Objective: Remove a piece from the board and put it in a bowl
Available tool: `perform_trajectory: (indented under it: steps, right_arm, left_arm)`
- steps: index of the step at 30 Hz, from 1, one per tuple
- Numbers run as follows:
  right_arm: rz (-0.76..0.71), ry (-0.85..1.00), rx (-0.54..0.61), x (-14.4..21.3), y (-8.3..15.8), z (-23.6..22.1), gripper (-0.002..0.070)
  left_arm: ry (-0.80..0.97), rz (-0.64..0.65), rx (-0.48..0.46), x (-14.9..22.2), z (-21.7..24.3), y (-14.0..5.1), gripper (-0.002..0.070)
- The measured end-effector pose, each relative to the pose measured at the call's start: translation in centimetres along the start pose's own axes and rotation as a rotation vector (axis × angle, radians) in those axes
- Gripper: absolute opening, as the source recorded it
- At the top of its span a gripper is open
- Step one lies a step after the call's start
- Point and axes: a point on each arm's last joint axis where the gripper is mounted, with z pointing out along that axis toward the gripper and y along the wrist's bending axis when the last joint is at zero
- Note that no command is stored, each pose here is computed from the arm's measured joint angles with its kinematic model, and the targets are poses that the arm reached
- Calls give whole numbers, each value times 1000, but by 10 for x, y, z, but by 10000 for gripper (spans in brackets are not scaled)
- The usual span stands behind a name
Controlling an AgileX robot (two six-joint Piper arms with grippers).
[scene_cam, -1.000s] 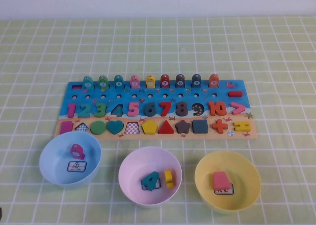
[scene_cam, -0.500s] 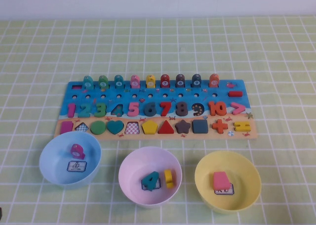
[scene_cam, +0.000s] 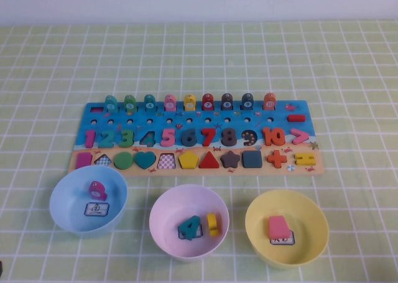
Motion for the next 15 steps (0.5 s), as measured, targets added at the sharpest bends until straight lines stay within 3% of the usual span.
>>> perform_trajectory:
  steps: [15]
  right_arm:
    - [3,28,-1,3,0,0,-17]
  left_arm:
    - [0,0,0,0,0,0,-5]
